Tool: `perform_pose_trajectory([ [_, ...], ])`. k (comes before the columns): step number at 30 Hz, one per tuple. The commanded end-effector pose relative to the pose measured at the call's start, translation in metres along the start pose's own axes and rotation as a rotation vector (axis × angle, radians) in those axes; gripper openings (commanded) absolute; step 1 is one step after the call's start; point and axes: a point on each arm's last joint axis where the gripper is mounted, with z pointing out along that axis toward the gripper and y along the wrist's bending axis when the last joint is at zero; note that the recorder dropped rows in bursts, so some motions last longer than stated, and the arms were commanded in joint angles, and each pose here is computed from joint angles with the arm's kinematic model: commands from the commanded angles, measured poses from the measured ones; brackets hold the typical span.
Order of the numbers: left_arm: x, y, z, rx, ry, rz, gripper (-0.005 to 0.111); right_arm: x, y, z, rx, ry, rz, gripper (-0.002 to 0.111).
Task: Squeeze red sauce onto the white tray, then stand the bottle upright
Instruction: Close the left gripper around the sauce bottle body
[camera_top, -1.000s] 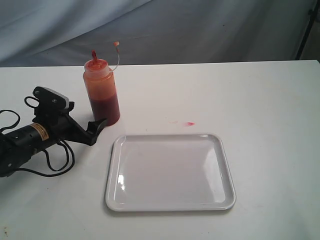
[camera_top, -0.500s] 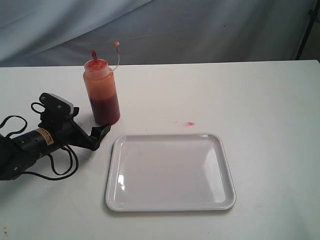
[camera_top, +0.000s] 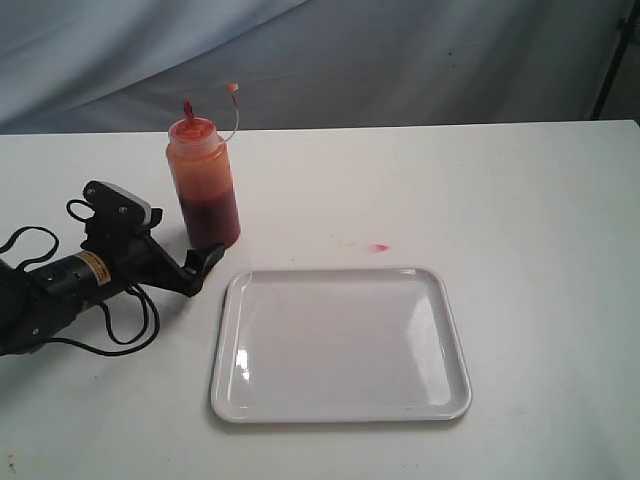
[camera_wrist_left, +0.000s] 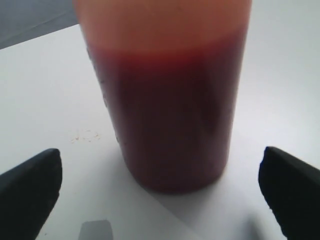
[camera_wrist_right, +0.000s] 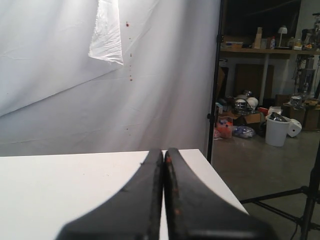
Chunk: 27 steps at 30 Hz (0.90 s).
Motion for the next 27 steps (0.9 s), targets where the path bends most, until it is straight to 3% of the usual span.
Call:
perform_pose_trajectory([
  [1, -0.004, -0.001, 0.001, 0.007, -0.034, 0.005, 0.104, 0.000, -0.001, 0.000, 0.009, -0.005, 0.006, 0.000],
  [20, -0.014, 0.003, 0.008, 0.004, -0.083, -0.004, 0.104, 0.000, -0.001, 0.000, 0.009, -0.005, 0.006, 0.000],
  [27, 0.003, 0.003, 0.028, 0.054, -0.063, -0.032, 0.104, 0.000, -0.001, 0.000, 0.009, -0.005, 0.006, 0.000],
])
